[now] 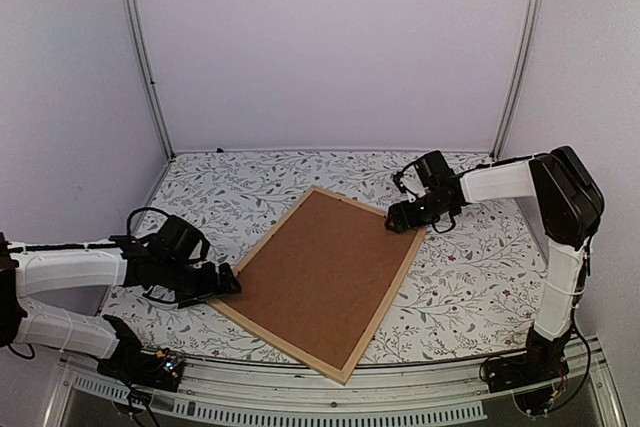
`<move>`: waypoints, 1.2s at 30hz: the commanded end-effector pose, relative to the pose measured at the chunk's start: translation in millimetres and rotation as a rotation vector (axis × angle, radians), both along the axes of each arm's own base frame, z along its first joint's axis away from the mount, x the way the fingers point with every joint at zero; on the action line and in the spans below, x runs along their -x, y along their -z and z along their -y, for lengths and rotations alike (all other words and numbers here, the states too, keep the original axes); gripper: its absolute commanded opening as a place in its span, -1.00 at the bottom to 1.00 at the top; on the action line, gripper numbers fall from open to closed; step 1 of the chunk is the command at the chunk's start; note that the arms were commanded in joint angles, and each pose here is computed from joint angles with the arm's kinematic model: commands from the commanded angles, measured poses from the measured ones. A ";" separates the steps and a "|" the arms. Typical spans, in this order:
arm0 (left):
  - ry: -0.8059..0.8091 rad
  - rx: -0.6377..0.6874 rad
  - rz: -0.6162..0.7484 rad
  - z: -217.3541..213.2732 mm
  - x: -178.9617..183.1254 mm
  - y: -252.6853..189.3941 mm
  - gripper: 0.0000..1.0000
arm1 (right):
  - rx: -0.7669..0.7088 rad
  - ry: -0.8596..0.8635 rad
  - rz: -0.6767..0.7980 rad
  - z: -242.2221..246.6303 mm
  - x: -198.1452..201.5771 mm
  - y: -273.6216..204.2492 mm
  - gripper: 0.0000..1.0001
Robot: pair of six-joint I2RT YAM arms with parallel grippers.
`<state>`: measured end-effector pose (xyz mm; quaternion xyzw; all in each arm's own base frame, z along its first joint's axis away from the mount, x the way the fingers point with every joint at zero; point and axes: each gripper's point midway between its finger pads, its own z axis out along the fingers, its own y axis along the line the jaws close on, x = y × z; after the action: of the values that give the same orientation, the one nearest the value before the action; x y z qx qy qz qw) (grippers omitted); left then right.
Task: Put the photo into the frame
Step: Adjust the photo frame at the center of the board.
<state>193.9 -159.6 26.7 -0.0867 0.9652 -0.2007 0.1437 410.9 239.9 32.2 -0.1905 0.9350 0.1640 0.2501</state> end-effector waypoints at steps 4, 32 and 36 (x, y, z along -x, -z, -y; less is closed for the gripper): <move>0.008 -0.074 -0.017 -0.9 -2.1 10.7 0.97 | 0.360 0.023 0.022 29.1 10.5 33.5 0.60; 0.277 -0.070 0.267 48.5 -133.9 -52.2 0.99 | -0.029 0.253 -0.074 38.0 61.1 -44.4 0.91; 0.314 -0.071 0.235 57.4 -145.2 -41.2 0.99 | -0.113 0.307 -0.140 40.9 88.7 -38.2 0.91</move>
<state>321.1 -197.0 60.7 0.0566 0.9614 -0.1602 0.2162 352.9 198.9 76.8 -0.0763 0.9534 0.1421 0.2550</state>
